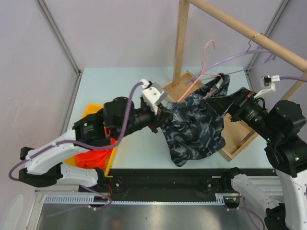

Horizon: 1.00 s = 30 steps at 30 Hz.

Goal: Remove the shorts from the hanger

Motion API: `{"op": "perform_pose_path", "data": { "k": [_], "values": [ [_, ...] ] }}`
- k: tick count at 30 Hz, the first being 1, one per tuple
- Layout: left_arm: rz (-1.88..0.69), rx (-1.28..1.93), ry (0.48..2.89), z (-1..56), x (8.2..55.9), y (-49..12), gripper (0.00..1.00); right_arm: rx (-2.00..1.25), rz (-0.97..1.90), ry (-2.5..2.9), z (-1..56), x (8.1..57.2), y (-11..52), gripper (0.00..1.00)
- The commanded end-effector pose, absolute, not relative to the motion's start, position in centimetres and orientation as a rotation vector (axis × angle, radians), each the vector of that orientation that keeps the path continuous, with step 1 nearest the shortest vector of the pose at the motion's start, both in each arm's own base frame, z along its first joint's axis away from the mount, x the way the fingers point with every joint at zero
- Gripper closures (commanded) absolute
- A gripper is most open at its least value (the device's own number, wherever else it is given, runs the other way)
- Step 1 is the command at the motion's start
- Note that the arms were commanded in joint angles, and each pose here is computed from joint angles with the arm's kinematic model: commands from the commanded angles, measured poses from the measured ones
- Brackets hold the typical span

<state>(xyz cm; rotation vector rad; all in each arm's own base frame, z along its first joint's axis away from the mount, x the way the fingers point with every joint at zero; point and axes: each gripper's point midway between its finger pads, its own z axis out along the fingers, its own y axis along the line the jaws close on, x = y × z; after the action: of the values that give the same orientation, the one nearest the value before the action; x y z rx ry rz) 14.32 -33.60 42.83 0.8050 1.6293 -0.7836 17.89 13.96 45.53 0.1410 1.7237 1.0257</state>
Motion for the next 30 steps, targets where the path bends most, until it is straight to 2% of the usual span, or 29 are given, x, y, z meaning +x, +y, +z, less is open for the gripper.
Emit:
{"op": "perform_pose_path", "data": {
  "k": [1,8,17,30],
  "values": [
    [-0.77,0.849,1.512,45.6,14.2,-30.7,1.0,-0.08,0.992,1.673,46.2,18.0,15.1,0.01],
    [-0.754,0.987,1.427,45.9,12.9,-29.2,1.0,-0.169,1.045,1.628,47.3,17.1,16.1,0.03],
    [-0.963,1.011,1.461,43.3,11.0,-32.6,1.0,-0.169,0.944,1.692,45.2,17.7,15.2,0.0],
    [-1.087,1.054,1.472,41.3,9.3,-34.0,1.0,-0.048,0.765,1.77,42.9,19.5,12.7,0.18]
  ]
}}
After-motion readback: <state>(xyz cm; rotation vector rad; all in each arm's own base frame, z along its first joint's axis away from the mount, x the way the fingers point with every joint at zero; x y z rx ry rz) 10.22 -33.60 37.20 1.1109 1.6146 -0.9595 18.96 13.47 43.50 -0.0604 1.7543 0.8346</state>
